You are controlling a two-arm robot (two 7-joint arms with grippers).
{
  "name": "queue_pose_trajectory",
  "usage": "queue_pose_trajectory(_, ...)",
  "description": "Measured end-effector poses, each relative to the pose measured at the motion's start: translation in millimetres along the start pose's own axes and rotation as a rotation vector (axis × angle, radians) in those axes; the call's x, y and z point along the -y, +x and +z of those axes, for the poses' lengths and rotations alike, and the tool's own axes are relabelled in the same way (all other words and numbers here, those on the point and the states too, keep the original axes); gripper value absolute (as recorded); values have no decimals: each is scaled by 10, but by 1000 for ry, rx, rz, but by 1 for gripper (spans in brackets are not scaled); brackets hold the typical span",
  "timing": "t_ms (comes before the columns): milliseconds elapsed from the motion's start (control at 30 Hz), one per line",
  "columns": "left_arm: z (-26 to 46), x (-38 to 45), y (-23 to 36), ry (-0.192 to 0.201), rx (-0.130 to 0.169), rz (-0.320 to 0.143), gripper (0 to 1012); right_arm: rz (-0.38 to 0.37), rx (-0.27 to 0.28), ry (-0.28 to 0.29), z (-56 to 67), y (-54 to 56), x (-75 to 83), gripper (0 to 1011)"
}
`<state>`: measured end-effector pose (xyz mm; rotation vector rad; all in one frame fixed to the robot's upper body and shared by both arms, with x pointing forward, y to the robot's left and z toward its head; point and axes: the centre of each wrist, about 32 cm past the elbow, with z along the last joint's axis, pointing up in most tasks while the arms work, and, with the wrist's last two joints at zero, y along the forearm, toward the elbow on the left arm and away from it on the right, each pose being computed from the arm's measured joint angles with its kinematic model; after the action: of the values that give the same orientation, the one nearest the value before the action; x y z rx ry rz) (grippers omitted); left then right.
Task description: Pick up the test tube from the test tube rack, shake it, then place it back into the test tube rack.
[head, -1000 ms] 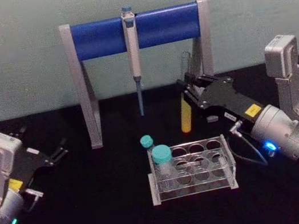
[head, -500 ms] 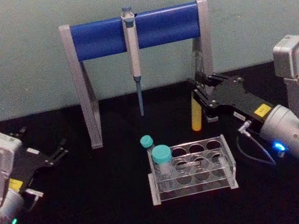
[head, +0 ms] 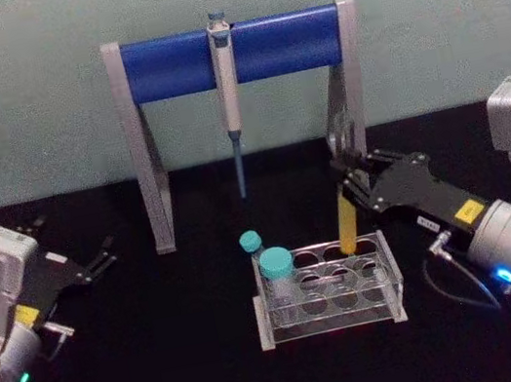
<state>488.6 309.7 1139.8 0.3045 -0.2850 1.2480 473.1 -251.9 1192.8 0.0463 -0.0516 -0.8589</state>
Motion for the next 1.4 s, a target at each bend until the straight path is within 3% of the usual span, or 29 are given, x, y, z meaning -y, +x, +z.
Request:
queue_pose_trajectory(233, 0, 0, 0, 0, 0, 0, 1010, 90, -48, 3, -2, -64, -40, 220)
queue_pose_trajectory(533, 0, 0, 0, 0, 0, 0, 1010, 135, -68, 32, -62, -12, -244, 221)
queue_pose_trajectory(900, 0, 0, 0, 0, 0, 0, 1009, 60, -63, 48, -107, 134, -437, 220)
queue_pose_trajectory(1400, 0, 0, 0, 0, 0, 0, 1009, -37, -32, 21, -89, 185, -322, 220)
